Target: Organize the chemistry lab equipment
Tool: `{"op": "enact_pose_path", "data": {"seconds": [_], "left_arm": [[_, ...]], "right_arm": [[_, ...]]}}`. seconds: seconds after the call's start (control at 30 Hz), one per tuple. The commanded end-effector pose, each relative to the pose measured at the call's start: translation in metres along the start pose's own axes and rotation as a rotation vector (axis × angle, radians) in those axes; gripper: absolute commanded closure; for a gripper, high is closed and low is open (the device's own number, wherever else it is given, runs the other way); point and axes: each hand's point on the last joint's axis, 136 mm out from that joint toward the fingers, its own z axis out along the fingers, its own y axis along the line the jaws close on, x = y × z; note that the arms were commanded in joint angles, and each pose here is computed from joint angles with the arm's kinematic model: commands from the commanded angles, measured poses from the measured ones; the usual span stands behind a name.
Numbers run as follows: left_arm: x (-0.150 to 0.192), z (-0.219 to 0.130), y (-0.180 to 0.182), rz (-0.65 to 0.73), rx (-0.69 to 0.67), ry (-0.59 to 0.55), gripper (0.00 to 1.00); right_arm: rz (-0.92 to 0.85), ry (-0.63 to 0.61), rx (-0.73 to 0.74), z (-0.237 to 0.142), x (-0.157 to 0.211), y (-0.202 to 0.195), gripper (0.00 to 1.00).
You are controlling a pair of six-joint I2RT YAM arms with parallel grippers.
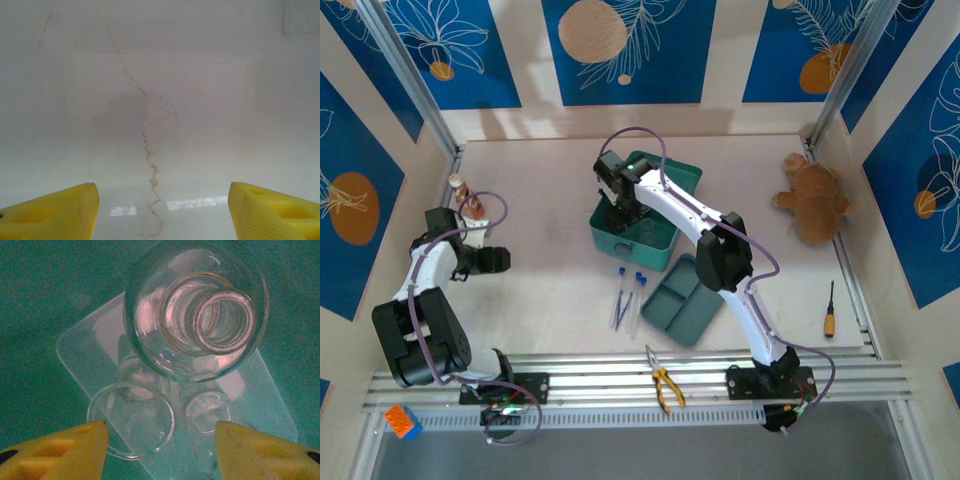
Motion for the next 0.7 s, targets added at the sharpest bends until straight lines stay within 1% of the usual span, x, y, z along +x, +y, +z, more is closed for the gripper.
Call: {"op": "enact_pose_path", "data": {"seconds": [0.0, 0.37, 0.57, 0.67], "left_arm": [[-0.001, 0.0, -0.002, -0.023, 0.026, -0.002, 0.31], [-0.007, -0.006, -0.009, 0.008, 0.057, -0.026, 0.31], [-0.017, -0.022, -0.019, 0.062, 0.084, -0.082, 0.31], [-0.022, -0.033, -0.027, 0.091, 0.107, -0.113, 0.31]], "right_arm": [[-0.011, 0.028, -0.008, -0.002, 0.005, 0.004, 0.41], [0.008, -0.116, -0.013, -0.067, -0.018, 0.001, 0.37], [0.018, -0.167, 0.023, -0.099, -0.016, -0.003, 0.36], [0.036, -0.212, 0.04, -0.121, -0.013, -0.003, 0.36]]}}
